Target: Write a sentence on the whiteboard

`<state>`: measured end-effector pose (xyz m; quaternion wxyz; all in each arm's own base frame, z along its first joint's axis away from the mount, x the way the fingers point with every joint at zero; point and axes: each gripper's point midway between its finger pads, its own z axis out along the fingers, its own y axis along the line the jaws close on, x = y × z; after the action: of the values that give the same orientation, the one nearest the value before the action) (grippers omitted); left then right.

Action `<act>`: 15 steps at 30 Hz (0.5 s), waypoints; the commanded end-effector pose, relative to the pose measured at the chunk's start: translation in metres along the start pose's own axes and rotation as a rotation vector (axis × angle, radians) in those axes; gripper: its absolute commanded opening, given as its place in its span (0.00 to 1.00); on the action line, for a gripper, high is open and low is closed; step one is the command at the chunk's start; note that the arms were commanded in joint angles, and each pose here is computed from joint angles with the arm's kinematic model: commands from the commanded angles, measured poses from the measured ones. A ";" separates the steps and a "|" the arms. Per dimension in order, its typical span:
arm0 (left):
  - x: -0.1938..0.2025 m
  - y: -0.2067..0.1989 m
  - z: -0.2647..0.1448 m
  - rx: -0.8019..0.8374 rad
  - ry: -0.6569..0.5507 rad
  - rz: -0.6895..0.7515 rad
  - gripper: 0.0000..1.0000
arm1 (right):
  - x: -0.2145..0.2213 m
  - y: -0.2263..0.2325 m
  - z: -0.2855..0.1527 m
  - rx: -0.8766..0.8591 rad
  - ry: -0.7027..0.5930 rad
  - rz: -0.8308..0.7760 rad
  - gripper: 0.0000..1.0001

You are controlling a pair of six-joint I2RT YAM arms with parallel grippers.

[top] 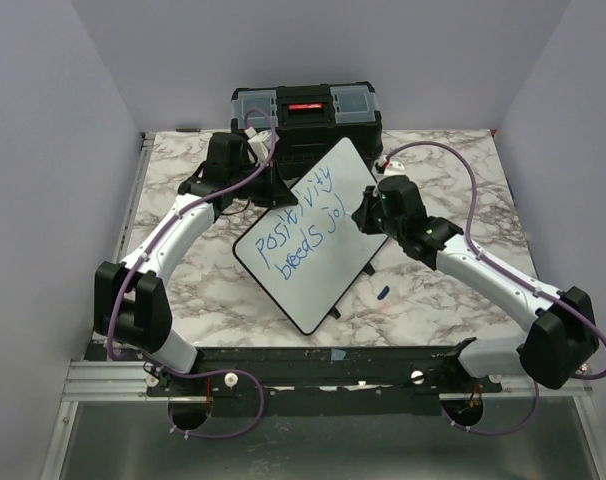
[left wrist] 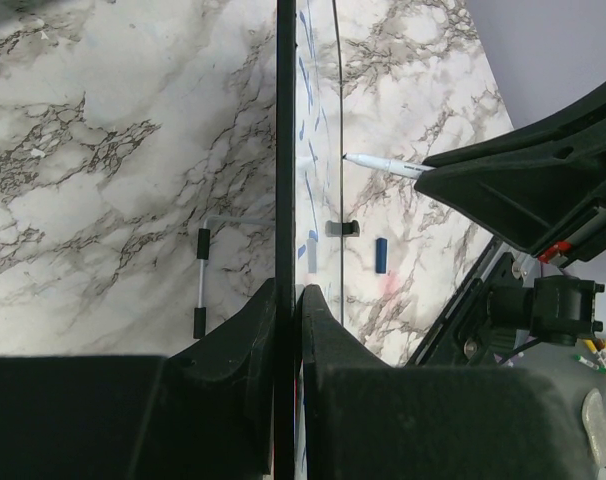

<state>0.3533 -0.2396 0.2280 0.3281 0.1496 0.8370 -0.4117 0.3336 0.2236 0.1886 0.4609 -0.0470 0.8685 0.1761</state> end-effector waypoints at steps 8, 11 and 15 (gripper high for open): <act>0.002 -0.001 -0.001 -0.009 0.004 0.094 0.00 | -0.032 0.005 0.007 0.027 -0.069 0.004 0.01; 0.002 -0.001 -0.001 -0.008 0.004 0.097 0.00 | -0.033 0.007 0.011 0.025 -0.068 0.005 0.01; 0.002 -0.001 -0.001 -0.008 0.004 0.096 0.00 | -0.032 0.007 0.016 0.029 -0.064 0.004 0.01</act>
<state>0.3533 -0.2397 0.2280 0.3281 0.1498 0.8369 -0.4117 0.3520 0.2316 0.1984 0.4723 -0.0399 0.8638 0.1708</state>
